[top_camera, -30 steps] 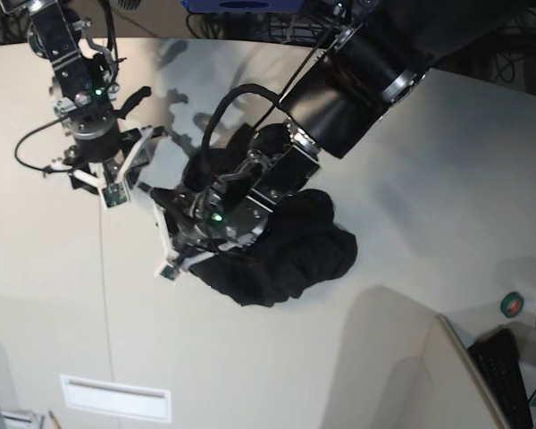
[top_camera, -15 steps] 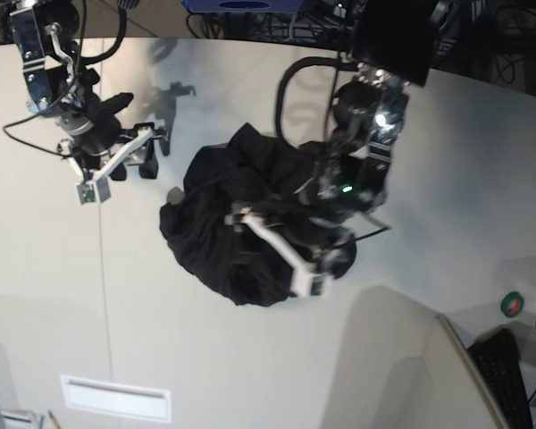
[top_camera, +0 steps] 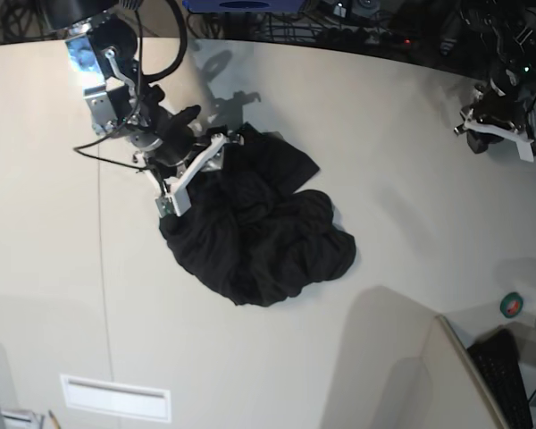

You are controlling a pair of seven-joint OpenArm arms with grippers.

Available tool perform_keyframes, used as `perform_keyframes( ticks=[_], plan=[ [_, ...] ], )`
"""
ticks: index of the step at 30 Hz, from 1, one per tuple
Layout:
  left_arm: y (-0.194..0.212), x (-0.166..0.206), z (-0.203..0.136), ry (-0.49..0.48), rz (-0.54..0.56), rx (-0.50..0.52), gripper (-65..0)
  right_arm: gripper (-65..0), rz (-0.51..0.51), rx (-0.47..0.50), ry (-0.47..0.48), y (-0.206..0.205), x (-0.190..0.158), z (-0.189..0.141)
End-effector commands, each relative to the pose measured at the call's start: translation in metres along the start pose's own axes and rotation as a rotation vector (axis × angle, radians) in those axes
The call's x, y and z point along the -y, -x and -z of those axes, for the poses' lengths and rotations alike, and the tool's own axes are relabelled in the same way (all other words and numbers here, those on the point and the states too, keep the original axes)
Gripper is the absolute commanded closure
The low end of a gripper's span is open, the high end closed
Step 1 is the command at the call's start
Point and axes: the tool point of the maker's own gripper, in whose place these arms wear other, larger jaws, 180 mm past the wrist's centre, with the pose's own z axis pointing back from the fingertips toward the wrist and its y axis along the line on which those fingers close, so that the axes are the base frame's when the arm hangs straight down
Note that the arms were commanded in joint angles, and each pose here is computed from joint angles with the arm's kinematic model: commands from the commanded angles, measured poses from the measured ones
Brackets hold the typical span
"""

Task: Layout the t-shirt on the table in an organized manner, then fold the t-shirt properly
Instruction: 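Grasp the shirt with both grippers and lift it off the table, then lower the shirt and pull the grippers apart to stretch it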

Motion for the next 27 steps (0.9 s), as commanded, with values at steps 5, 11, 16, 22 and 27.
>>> perform_keyframes(
  ticks=[5,11,16,22,27],
  plan=[
    [-0.001,-0.014,-0.012,-0.008,0.013,0.026,-23.0,-32.0,0.032,0.05,0.02,-0.015,0.011,0.003],
    [0.008,0.006,-0.006,0.034,0.023,0.005,-23.0,-24.2,0.028,0.058,0.03,-0.028,0.018,0.01],
    [0.023,0.053,0.006,0.145,0.082,-0.046,-23.0,0.0,0.053,0.118,-0.025,-0.047,0.002,-0.001],
    [0.018,0.079,0.013,0.202,0.103,-0.041,-23.0,0.0,0.051,0.196,-0.097,-0.06,-0.001,-0.057],
    [0.022,0.108,0.018,0.267,0.156,-0.059,-23.0,0.0,0.065,0.26,-0.084,-0.083,0.024,-0.094]
  ],
)
